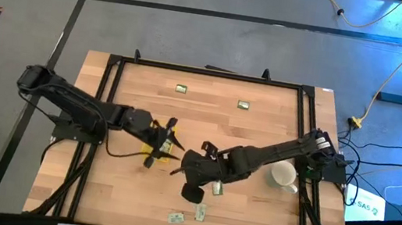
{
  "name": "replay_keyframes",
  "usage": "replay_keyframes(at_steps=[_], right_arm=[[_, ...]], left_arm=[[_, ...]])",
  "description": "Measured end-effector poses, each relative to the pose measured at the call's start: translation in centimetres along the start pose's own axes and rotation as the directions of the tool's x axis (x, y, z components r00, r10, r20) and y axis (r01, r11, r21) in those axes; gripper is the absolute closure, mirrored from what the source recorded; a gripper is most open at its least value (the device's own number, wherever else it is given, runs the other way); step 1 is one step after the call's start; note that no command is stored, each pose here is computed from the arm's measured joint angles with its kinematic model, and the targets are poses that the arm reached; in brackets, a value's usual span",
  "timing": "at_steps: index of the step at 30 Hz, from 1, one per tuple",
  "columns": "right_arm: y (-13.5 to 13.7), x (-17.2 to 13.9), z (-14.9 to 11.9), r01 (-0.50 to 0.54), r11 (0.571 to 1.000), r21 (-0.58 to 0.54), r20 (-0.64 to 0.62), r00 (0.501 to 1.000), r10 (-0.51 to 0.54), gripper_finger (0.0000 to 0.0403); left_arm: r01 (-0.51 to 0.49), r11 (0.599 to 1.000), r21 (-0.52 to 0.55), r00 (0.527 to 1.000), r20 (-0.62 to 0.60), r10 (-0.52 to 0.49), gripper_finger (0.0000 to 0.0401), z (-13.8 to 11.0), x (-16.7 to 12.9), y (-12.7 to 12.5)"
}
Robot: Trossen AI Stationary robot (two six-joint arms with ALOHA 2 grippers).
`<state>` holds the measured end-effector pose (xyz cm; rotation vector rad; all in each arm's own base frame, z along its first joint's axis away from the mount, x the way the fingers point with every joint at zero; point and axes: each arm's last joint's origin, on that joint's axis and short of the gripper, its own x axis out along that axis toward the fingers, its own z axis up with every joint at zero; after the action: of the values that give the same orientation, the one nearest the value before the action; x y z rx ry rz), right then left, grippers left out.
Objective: Pick and place Stevia / Truvia into bins
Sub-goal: Put the green packet into the yellow bin
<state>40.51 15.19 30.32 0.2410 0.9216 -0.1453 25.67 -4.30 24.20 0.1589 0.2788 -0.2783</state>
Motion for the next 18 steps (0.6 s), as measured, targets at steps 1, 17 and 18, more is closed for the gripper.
replay_keyframes(at_steps=[1,17,18], right_arm=[[0.1,-0.3,0.3,-0.005,1.000,-0.013,0.013,1.000,0.005,0.0397],[-0.1,-1.1,1.9,-0.079,0.997,0.012,0.061,0.995,0.078,0.0397],[-0.1,-1.1,1.9,-0.090,0.996,0.021,0.059,0.994,0.089,0.0397]], left_arm=[[0.008,0.999,0.035,1.000,0.007,-0.008,0.0243,0.1,0.1,-0.4],[-0.040,0.899,0.436,0.996,0.093,-0.001,0.0256,1.3,0.2,-3.2],[-0.047,0.892,0.449,0.996,0.094,0.005,0.0257,1.3,0.2,-3.2]])
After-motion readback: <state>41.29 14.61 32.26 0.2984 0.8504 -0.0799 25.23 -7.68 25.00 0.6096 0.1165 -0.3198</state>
